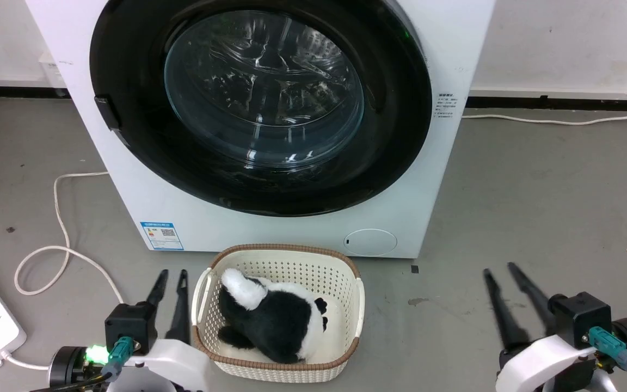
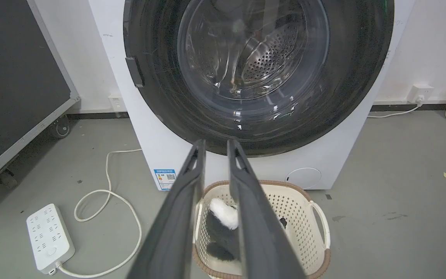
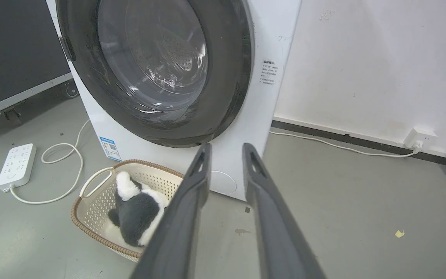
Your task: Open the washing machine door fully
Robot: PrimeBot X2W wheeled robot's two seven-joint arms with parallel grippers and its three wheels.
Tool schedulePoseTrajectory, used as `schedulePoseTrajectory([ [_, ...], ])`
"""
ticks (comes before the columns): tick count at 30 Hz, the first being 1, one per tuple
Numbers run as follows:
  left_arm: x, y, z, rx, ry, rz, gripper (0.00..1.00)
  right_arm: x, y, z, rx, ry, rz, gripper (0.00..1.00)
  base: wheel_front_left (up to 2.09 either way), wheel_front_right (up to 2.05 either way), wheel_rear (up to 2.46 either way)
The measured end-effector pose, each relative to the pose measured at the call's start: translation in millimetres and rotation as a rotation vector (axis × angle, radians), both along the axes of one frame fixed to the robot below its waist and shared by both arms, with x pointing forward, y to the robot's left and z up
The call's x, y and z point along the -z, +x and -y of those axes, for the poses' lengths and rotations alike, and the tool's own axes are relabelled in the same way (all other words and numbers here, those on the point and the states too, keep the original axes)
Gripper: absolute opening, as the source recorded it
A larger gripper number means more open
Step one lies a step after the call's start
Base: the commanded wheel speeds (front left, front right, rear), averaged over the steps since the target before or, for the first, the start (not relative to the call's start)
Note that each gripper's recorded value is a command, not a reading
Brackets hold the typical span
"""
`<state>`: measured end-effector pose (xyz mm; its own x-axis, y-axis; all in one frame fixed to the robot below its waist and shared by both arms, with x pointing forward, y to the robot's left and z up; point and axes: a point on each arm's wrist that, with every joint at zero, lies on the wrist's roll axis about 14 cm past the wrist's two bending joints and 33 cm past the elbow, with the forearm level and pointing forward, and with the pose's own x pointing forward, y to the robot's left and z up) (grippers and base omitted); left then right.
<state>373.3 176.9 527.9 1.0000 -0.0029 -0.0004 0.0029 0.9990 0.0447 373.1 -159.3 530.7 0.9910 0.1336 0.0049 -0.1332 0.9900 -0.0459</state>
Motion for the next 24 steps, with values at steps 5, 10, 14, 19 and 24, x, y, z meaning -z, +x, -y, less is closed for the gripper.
schedulePoseTrajectory([
  [5,0.0,0.1,0.4,0.001,0.0,0.001,1.0,-0.1,0.0,0.1,0.0,0.002,0.001,1.0,0.0,0.0,0.0],
  [10,-0.6,0.3,1.7,0.005,-0.003,0.008,1.0,-0.9,0.4,0.7,0.002,0.009,0.008,1.0,0.0,0.0,0.0],
  [14,-0.2,0.6,2.9,0.008,-0.009,0.012,1.0,-1.1,1.3,1.2,0.003,0.012,0.014,1.0,0.0,0.0,0.0],
  [19,1.9,1.5,2.8,0.005,-0.011,0.011,1.0,-0.4,3.6,0.4,0.0,0.013,0.018,1.0,0.0,0.0,0.0],
  [24,5.3,3.1,1.7,-0.003,-0.018,0.007,1.0,2.8,7.1,-0.6,-0.005,0.011,0.015,1.0,0.0,0.0,0.0],
])
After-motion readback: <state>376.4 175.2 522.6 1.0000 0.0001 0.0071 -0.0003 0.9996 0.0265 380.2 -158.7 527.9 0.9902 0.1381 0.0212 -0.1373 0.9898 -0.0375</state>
